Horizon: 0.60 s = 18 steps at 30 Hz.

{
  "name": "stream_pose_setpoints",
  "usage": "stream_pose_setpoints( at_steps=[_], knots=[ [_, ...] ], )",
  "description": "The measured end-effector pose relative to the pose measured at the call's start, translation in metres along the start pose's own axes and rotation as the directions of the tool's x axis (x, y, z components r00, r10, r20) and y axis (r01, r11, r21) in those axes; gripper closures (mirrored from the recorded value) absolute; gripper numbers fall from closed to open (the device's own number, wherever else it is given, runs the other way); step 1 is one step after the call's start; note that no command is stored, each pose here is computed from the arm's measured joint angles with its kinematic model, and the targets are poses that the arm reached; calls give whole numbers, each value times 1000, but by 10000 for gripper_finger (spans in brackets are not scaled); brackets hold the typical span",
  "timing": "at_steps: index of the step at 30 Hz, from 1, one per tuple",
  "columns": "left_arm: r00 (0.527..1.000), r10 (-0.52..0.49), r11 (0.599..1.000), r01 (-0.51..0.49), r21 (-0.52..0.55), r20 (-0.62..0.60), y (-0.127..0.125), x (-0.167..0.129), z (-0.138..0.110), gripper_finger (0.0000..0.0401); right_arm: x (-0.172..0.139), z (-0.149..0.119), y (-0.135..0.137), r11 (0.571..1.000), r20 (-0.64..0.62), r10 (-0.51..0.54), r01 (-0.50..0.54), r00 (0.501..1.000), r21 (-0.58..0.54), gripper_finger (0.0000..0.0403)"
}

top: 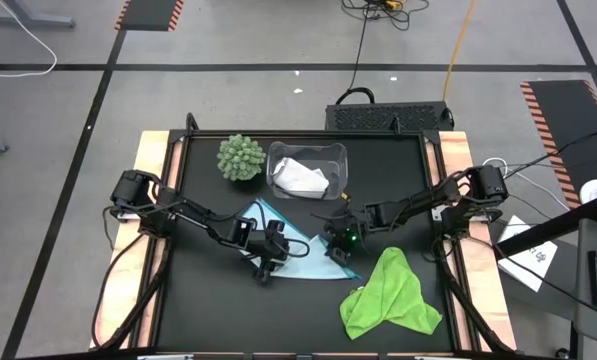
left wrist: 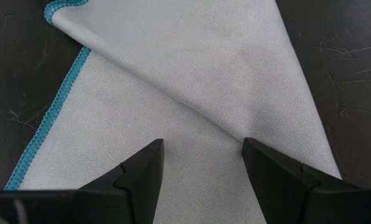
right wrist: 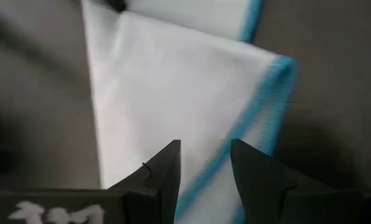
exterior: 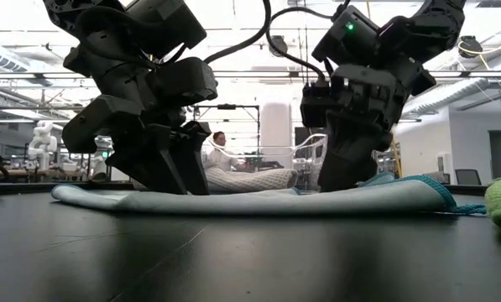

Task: Fold microfiber towels
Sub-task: Fold the blue towel

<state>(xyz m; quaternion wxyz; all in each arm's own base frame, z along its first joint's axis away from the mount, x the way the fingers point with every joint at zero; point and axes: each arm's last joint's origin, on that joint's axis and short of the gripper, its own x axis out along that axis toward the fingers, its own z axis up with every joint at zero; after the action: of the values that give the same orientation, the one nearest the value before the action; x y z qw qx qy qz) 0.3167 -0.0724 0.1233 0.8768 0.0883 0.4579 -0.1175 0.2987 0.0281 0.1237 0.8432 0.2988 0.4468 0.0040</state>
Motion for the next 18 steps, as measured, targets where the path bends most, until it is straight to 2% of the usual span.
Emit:
stream_pose_setpoints(
  at_steps=[10, 18],
  knots=[
    [1000, 0, 1000, 0, 9, 0, 0, 0, 0, 176, 0, -2, 0, 1000, -20, -3, 4, 1000, 22, 273],
    [1000, 0, 1000, 0, 11, 5, 0, 0, 0, 176, 10, -5, 11, 998, -2, 65, -65, 998, -13, 273]
  ],
)
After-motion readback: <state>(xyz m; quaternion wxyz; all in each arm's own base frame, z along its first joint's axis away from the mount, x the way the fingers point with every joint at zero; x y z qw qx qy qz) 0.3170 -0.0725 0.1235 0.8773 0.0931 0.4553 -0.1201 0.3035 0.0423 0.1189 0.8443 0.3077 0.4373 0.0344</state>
